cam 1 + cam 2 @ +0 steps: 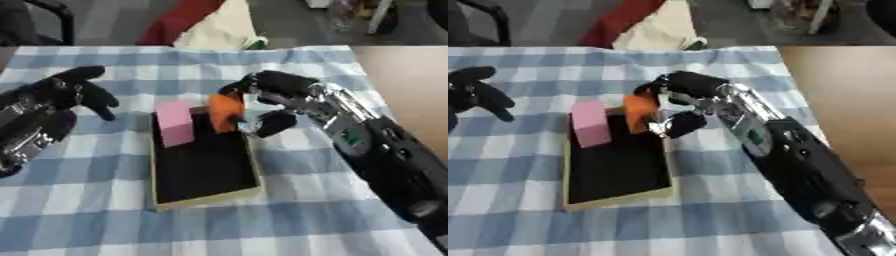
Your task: Pick up objects on the table and place them in the box.
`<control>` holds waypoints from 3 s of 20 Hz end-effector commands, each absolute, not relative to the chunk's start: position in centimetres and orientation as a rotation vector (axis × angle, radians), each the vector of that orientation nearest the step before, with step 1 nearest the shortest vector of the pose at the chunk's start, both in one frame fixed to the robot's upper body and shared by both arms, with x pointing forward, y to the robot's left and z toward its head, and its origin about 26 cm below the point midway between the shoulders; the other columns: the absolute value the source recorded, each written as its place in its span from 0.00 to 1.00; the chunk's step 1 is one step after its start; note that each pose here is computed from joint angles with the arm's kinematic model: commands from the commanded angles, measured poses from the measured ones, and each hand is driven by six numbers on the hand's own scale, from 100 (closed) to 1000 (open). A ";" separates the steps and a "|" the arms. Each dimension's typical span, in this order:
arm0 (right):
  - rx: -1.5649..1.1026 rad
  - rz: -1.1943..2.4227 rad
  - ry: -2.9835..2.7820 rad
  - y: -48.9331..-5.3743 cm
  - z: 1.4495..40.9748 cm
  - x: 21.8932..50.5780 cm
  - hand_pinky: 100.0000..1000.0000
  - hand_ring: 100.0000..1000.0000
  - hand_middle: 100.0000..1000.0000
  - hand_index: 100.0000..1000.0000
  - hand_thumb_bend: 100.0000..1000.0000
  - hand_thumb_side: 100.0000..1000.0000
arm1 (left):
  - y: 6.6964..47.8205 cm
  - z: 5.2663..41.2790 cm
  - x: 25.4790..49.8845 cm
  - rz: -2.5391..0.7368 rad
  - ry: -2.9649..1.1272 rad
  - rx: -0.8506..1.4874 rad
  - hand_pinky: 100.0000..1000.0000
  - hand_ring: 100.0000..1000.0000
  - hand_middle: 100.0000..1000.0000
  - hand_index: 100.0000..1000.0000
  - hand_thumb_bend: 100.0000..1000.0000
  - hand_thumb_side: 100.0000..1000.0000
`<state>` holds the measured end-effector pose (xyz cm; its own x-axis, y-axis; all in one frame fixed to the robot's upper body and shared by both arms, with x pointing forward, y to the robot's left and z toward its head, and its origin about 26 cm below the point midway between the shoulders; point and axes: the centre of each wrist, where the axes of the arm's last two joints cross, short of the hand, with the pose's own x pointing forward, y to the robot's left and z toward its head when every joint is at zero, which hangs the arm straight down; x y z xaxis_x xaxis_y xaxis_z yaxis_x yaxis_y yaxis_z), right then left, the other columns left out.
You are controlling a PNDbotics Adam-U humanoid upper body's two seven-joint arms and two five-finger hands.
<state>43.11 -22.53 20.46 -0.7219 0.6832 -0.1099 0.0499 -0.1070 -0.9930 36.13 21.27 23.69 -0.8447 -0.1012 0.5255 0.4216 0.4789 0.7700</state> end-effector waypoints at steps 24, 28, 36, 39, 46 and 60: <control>-1.024 2.036 -1.609 -21.5 20.8 42.5 0.89 0.95 1.00 1.00 0.27 0.98 | 21.5 24.3 35.7 -1.381 -2.235 -0.242 0.85 0.65 0.69 1.00 0.00 0.84; -0.978 2.083 -1.500 -21.8 19.4 43.5 0.91 0.97 1.00 1.00 0.31 1.00 | 21.4 24.3 35.7 -1.387 -2.235 -0.245 0.85 0.65 0.69 1.00 0.00 0.84; -1.022 2.073 -1.480 -22.6 22.7 43.2 0.91 0.98 1.00 1.00 0.36 1.00 | 21.6 24.1 35.8 -1.390 -2.215 -0.238 0.86 0.65 0.69 1.00 0.00 0.86; -1.039 2.060 -1.516 -22.6 24.4 42.6 0.91 0.98 1.00 1.00 0.33 0.99 | 21.7 24.0 35.8 -1.395 -2.211 -0.235 0.86 0.65 0.69 1.00 0.00 0.85; -1.018 2.041 -1.601 -22.3 26.7 41.2 0.91 0.97 1.00 1.00 0.31 0.98 | 21.8 23.9 35.8 -1.391 -2.207 -0.232 0.86 0.65 0.69 1.00 0.00 0.85; -0.899 1.603 -2.089 -25.3 28.8 33.8 0.90 0.93 0.93 1.00 0.04 0.81 | 22.5 23.8 35.3 -1.405 -2.204 -0.206 0.86 0.66 0.70 1.00 0.00 0.85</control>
<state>34.86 -24.88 26.88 -0.7327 0.6767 -0.0725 0.2114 0.1251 -0.9694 35.66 21.89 22.58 -0.8343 -0.1285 0.5362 0.4284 0.4612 0.7770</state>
